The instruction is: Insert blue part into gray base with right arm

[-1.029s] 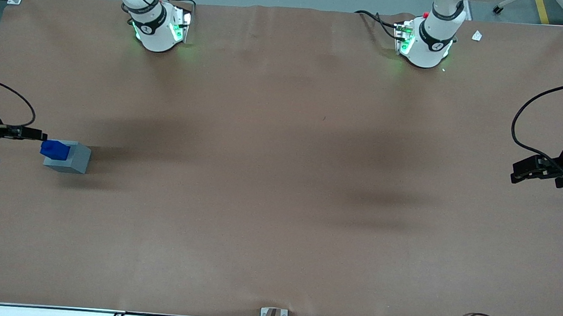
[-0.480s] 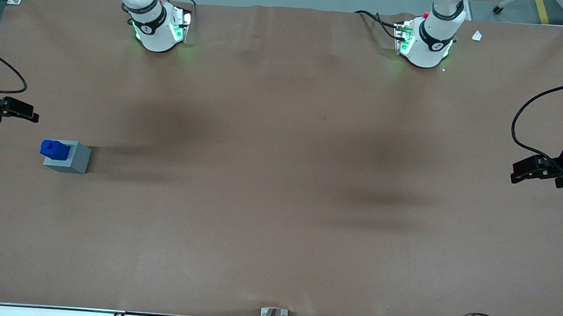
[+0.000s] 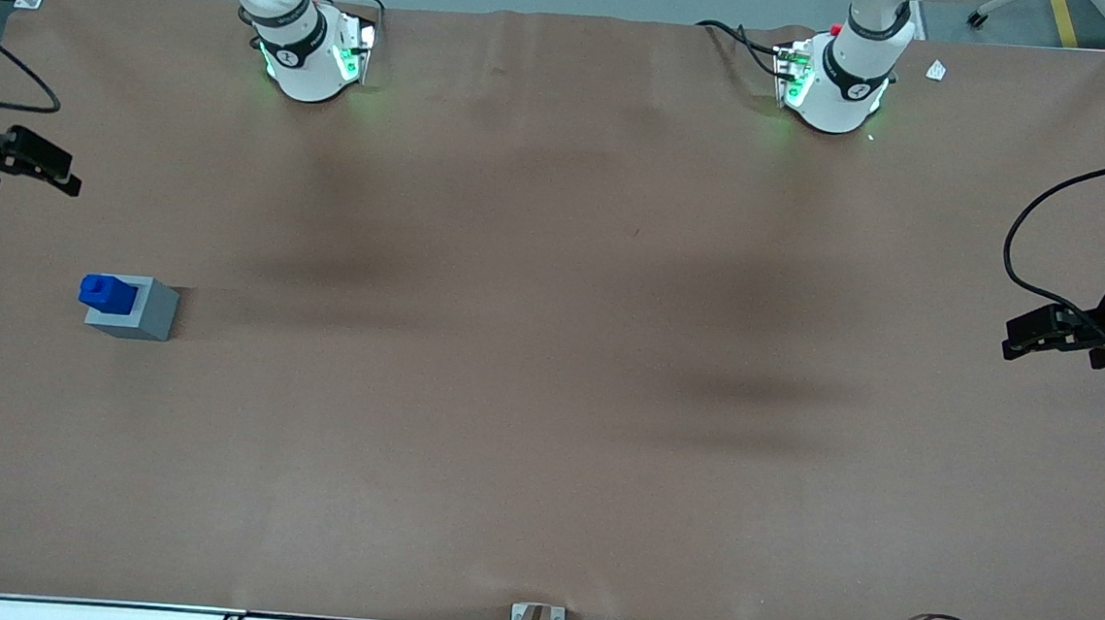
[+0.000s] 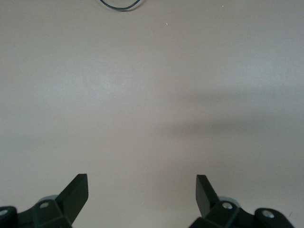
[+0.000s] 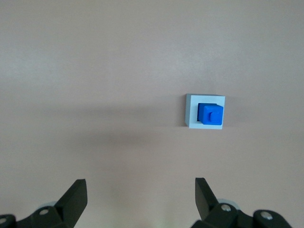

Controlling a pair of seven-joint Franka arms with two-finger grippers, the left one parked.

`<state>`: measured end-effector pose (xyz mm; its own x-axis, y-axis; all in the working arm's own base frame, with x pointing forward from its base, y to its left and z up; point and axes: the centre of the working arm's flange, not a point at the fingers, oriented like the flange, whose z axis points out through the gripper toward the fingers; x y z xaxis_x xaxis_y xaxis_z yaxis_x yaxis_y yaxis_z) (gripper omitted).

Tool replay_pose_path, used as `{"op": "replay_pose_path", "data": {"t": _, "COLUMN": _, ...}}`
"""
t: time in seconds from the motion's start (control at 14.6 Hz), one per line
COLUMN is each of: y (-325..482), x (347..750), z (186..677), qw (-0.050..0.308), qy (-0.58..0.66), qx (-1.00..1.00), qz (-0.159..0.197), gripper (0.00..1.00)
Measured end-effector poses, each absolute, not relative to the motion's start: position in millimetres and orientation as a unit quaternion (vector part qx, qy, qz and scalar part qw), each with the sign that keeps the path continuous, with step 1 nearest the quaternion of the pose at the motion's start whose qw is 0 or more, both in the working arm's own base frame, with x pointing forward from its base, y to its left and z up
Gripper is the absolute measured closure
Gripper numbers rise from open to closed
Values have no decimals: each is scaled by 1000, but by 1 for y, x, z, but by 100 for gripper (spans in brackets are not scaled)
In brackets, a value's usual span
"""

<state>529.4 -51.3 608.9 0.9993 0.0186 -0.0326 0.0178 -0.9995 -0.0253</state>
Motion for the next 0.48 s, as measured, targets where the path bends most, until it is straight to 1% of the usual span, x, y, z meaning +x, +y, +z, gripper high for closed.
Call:
{"op": "replay_pose_path", "data": {"t": 0.21, "y": -40, "x": 506, "z": 629, "qw": 13, "qy": -9, "qx": -1000, "qz": 4, "gripper": 0}}
{"op": "replay_pose_path", "data": {"t": 0.34, "y": -41, "x": 491, "z": 632, "qw": 15, "qy": -8, "qx": -1000, "qz": 2, "gripper": 0}}
{"op": "replay_pose_path", "data": {"t": 0.48, "y": -40, "x": 485, "z": 634, "qw": 15, "qy": -9, "qx": -1000, "qz": 0, "gripper": 0}}
